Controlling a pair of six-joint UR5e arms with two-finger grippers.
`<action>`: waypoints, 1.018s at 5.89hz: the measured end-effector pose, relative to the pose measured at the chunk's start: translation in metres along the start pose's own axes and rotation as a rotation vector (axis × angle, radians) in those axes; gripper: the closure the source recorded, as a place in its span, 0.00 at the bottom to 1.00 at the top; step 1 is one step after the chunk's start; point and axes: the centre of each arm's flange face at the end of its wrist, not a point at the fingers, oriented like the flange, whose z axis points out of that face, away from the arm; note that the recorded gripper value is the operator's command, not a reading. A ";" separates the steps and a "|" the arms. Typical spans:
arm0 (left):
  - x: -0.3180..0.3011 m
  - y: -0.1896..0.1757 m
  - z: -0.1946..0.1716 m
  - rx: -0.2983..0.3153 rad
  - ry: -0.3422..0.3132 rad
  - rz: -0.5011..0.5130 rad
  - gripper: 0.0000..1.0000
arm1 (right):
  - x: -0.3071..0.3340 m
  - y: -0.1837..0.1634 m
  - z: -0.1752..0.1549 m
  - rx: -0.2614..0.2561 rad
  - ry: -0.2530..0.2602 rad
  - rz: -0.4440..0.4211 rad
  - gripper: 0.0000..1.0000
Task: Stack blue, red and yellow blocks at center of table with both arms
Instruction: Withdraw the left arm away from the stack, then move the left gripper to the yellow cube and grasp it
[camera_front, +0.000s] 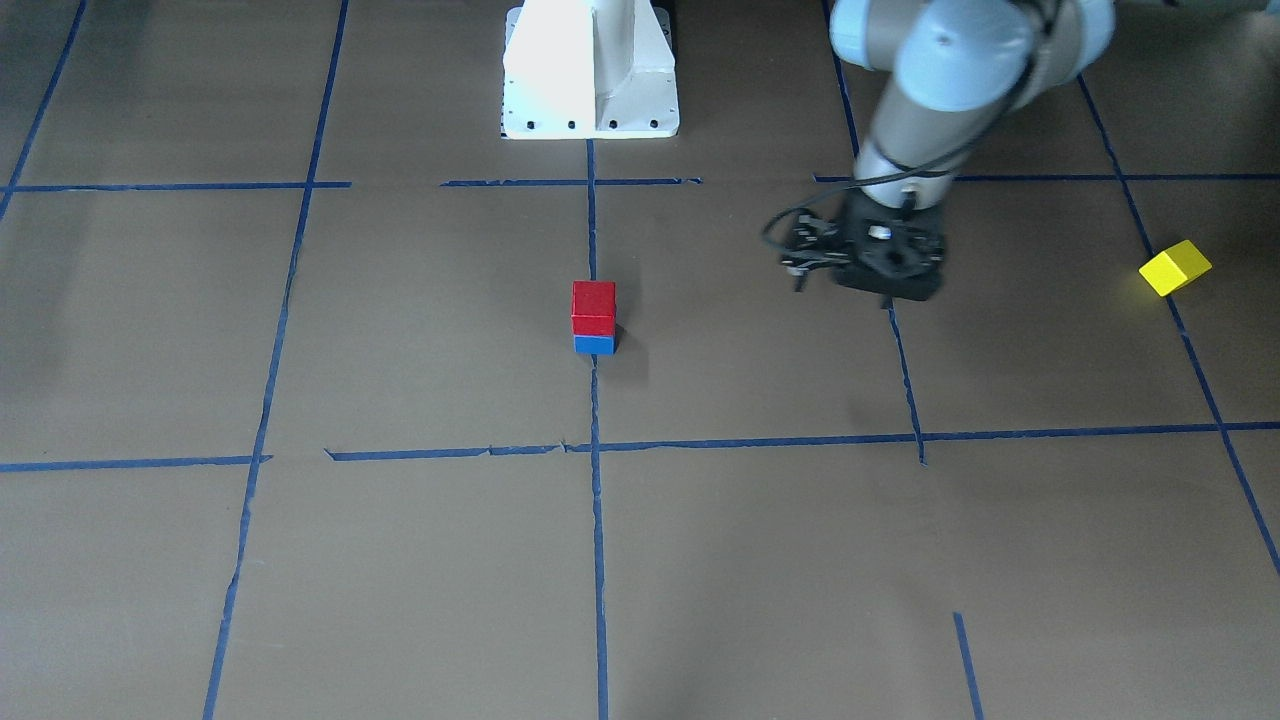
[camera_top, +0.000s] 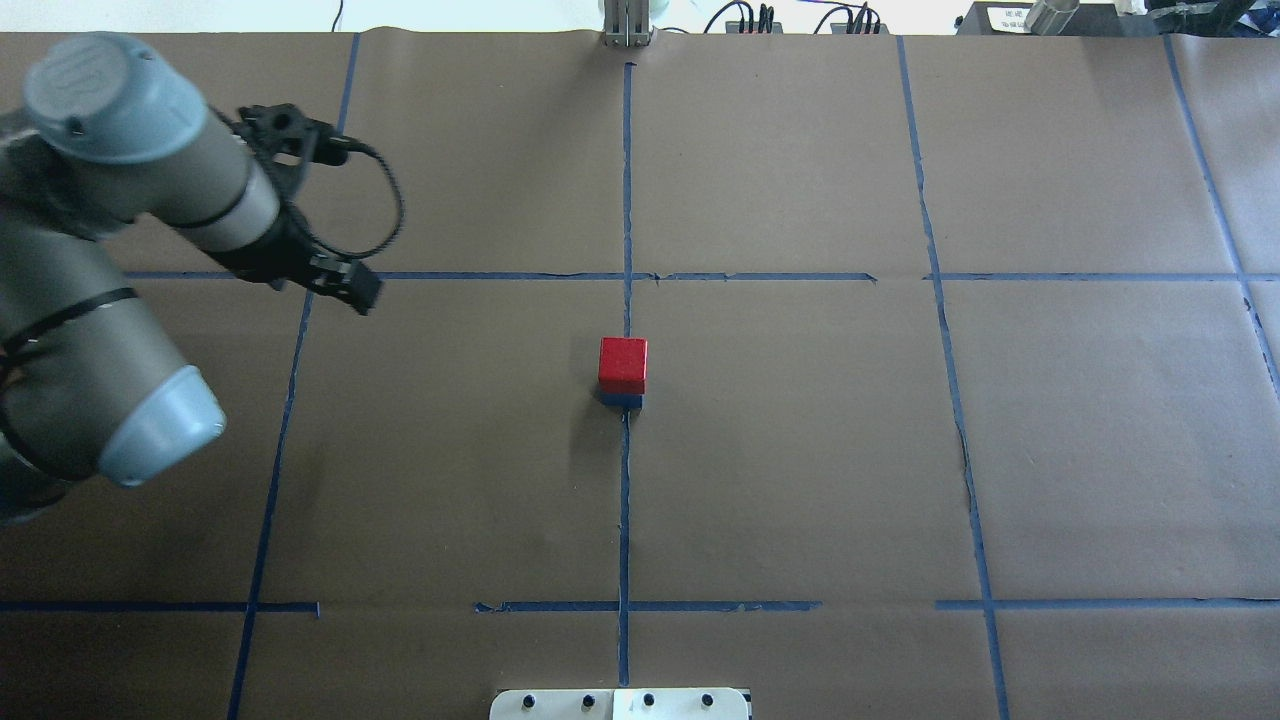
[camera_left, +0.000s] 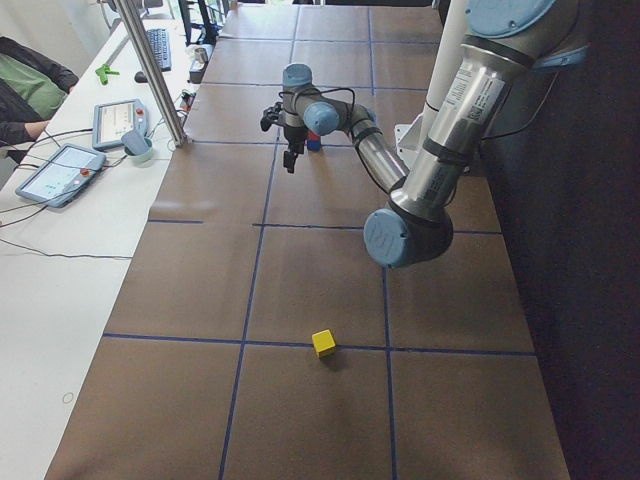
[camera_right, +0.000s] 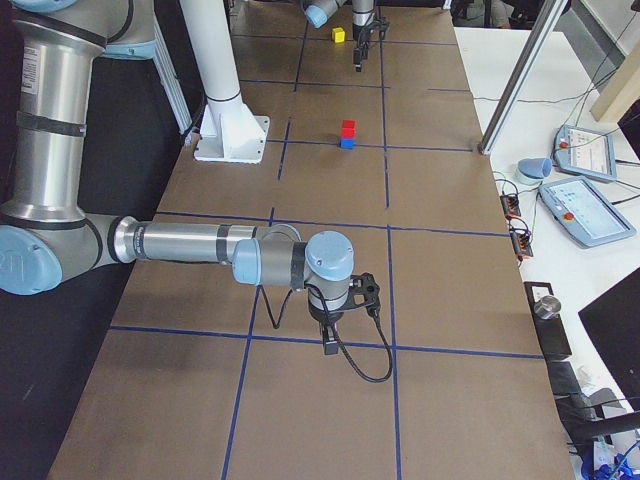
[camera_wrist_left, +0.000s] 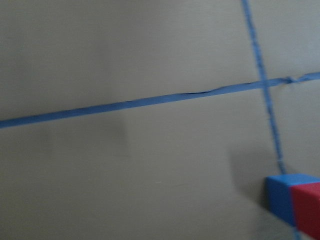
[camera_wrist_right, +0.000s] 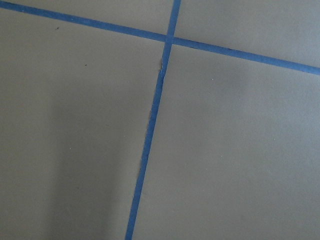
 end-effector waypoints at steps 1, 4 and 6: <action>-0.087 0.033 0.004 -0.022 -0.007 0.064 0.00 | 0.000 0.000 0.000 0.000 0.000 0.000 0.00; -0.268 0.184 0.032 -0.087 -0.002 -0.247 0.00 | -0.001 0.000 0.001 -0.003 -0.001 -0.003 0.00; -0.328 0.256 0.073 0.005 0.030 -0.439 0.01 | -0.002 0.000 0.002 -0.004 -0.001 -0.006 0.00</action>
